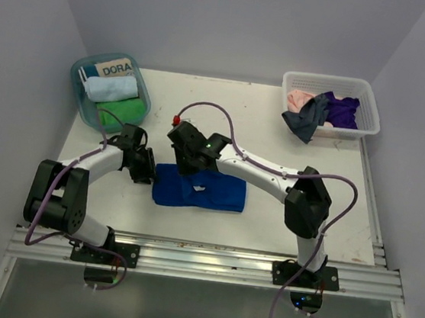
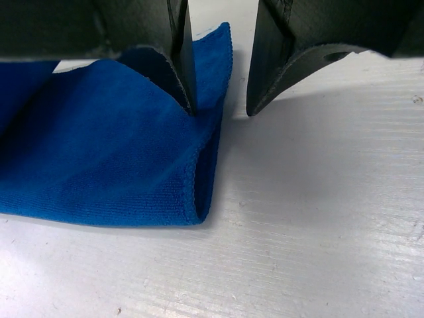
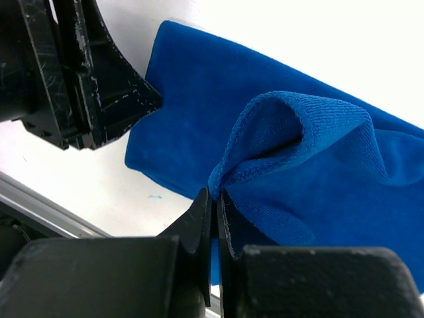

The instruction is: Roll the towels

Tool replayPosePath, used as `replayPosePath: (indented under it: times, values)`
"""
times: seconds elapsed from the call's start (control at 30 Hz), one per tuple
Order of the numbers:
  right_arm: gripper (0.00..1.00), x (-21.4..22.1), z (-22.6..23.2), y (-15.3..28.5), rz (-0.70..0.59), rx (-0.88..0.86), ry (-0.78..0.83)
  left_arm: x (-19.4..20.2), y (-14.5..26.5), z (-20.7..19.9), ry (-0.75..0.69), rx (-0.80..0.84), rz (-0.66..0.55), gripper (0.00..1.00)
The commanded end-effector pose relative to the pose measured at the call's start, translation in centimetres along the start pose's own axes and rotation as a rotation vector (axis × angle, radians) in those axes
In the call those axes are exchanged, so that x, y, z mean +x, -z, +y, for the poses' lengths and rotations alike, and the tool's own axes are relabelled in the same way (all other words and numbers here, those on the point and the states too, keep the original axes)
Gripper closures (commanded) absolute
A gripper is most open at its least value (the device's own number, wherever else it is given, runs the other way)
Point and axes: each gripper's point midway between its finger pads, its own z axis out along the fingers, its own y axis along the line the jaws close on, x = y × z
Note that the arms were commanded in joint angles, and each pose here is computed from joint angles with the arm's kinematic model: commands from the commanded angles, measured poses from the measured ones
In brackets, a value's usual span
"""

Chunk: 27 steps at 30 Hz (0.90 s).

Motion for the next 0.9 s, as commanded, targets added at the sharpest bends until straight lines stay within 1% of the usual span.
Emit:
replayPosePath:
  times: [0.0,0.4,0.87]
  values:
    - [1.0,-1.6,2.4,-0.1,-0.036,-0.073,-0.008,0.7,-0.7,1.1,0.019,-0.031,0.01,0.6]
    - [1.0,-0.4,4.2,-1.9,0.01,-0.099,0.016,1.8,-1.2,1.7,0.025,-0.04,0.035,0.6]
    - [1.0,-0.1,6.1,-3.1,0.023,-0.119,0.052,1.6,-1.4,1.6,0.02,-0.038,0.038,0.61]
